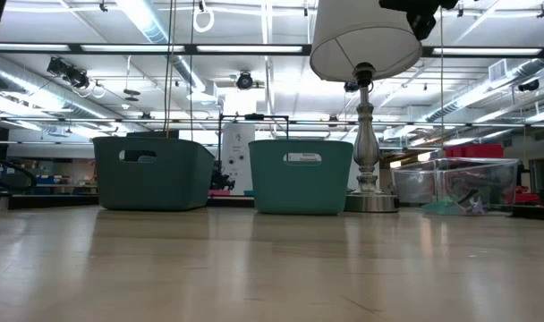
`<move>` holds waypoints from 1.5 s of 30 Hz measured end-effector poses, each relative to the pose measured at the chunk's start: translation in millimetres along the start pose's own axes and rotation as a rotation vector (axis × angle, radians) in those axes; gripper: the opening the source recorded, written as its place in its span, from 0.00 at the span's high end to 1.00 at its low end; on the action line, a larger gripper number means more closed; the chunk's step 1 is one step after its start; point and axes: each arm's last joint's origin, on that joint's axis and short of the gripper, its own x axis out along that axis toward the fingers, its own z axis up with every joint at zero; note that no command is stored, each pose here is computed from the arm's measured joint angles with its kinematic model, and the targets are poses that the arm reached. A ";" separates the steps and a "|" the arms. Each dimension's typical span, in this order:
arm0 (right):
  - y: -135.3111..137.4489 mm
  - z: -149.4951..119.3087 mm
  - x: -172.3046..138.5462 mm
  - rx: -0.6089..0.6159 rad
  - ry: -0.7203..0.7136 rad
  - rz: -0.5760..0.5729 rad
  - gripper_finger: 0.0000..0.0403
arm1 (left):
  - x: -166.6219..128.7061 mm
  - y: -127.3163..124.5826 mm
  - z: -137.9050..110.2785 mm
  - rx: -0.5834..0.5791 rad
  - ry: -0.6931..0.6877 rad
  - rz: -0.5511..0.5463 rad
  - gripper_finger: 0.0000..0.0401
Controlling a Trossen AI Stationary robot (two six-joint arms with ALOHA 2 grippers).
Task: Pick and place Stapler, Stapler remover, tape
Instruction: Return to Home Position
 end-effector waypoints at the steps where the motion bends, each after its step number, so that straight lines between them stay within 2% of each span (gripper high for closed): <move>1: 0.1 0.1 0.0 0.007 -0.001 0.002 0.99 | -1.4 0.3 -0.7 -0.001 0.009 0.006 0.99; 14: 0.0 0.2 0.0 0.029 -0.002 0.000 0.95 | -2.2 4.8 -0.8 0.011 0.013 0.026 1.00; 24: -0.1 0.2 0.0 0.029 -0.002 -0.001 0.95 | -1.9 15.4 7.0 0.041 -0.064 -0.007 1.00; 28: -0.1 0.2 0.0 0.029 -0.002 -0.001 0.95 | 8.1 15.6 7.1 0.065 -0.082 0.010 1.00; 37: -0.1 0.7 0.0 0.028 -0.007 -0.001 0.95 | 55.2 16.2 -3.2 0.090 -0.079 0.043 1.00; 42: -0.1 0.9 -0.1 0.028 -0.009 -0.001 0.95 | 75.6 13.9 -13.5 0.106 -0.036 -0.020 1.00; 45: -0.1 1.0 -0.1 0.028 -0.010 -0.001 0.95 | 77.9 13.0 -18.0 0.141 0.001 -0.071 1.00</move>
